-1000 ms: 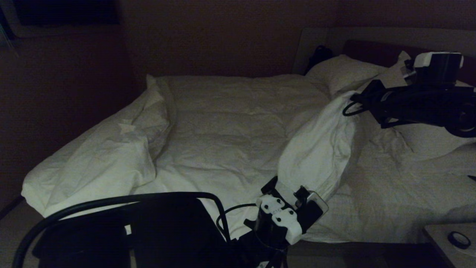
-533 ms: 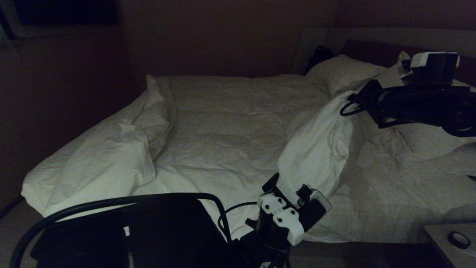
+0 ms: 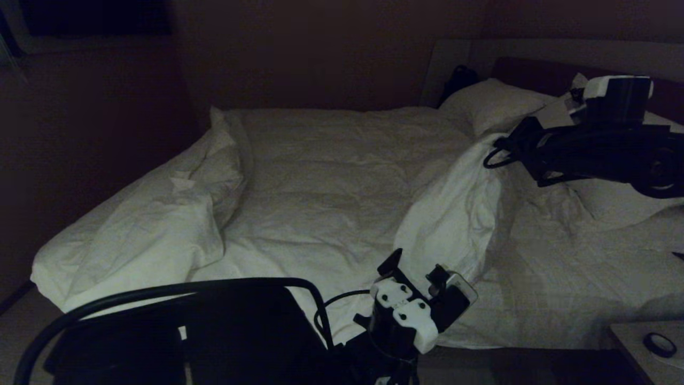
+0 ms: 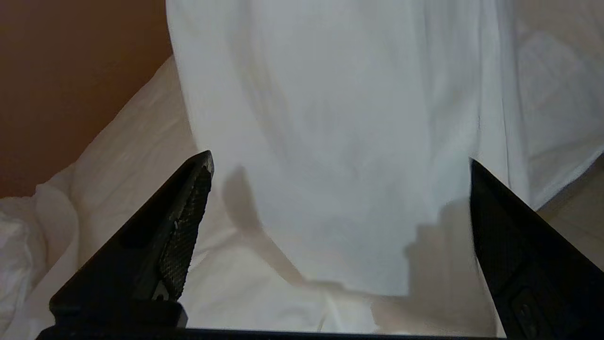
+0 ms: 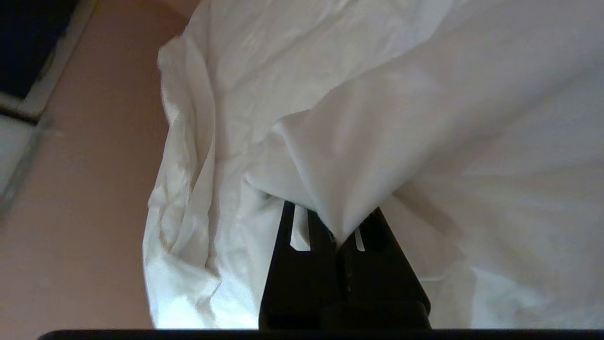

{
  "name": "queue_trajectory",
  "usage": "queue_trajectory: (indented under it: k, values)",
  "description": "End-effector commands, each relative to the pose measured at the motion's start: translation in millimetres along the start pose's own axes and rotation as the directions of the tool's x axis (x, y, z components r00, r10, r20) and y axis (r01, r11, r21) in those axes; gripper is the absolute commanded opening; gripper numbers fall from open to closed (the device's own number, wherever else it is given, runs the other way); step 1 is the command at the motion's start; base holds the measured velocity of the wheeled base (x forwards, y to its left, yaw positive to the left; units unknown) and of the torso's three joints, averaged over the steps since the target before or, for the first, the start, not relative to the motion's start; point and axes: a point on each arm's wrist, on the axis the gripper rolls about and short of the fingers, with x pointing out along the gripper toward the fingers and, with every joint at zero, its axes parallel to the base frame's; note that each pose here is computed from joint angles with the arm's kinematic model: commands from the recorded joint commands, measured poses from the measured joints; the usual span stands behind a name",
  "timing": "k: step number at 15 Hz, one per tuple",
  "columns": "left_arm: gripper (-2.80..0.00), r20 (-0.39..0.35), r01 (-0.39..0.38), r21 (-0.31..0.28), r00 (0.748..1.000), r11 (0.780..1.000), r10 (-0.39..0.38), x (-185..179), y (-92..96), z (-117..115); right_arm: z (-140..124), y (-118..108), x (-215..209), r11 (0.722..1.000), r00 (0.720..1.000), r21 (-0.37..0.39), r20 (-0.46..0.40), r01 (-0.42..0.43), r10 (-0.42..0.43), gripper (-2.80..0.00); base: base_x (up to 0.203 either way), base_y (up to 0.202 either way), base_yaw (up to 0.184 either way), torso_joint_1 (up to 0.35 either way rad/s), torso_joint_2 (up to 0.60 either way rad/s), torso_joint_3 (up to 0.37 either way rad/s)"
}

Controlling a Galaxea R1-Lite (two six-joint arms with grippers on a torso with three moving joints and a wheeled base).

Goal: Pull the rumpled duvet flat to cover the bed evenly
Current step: Flatten the corners of the folded blanket

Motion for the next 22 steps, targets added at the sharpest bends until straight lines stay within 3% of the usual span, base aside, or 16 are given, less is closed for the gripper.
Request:
queue_trajectory:
  k: [1, 7, 8, 9, 16, 22]
  values:
    - [0.0, 0.016, -0.015, -0.01, 1.0, 1.0, 0.015, 2.3, 0.9, 4.1, -3.4, 7.0, -5.0, 1.0, 1.0, -0.001, -0.008, -0.019, 0.019, -2.8, 0.0, 0.0, 0.0, 0.0, 0.0, 0.0]
    - [0.0, 0.026, -0.027, -0.02, 0.999, 0.999, 0.027, 6.3, 2.4, 4.9, -2.3, 13.7, -12.3, 0.999, 0.999, -0.005, -0.001, -0.038, 0.038, -2.8, 0.0, 0.0, 0.0, 0.0, 0.0, 0.0]
    - [-0.69, 0.023, -0.024, -0.018, 0.999, 1.0, 0.025, 5.7, 2.1, 3.8, -0.9, 15.5, -14.8, 0.999, 0.999, -0.007, 0.004, -0.043, 0.043, -2.8, 0.0, 0.0, 0.0, 0.0, 0.0, 0.0]
    - [-2.8, 0.023, -0.024, -0.018, 0.999, 1.0, 0.024, 5.6, 1.9, 3.8, -0.2, 16.6, -16.5, 0.999, 0.999, -0.007, 0.006, -0.046, 0.046, -2.8, 0.0, 0.0, 0.0, 0.0, 0.0, 0.0]
    - [-2.8, 0.028, -0.031, -0.025, 0.999, 0.999, 0.031, 6.2, 4.5, 6.1, 0.9, 17.5, -17.9, 0.999, 0.999, -0.007, 0.009, -0.049, 0.049, -2.8, 0.0, 0.0, 0.0, 0.0, 0.0, 0.0]
    - [-2.8, 0.033, -0.096, -0.054, 0.995, 0.994, 0.098, 18.1, 25.9, 3.9, 0.6, 17.1, -17.9, 0.999, 0.999, -0.008, 0.005, -0.05, 0.05, -2.8, 0.0, 0.0, 0.0, 0.0, 0.0, 0.0]
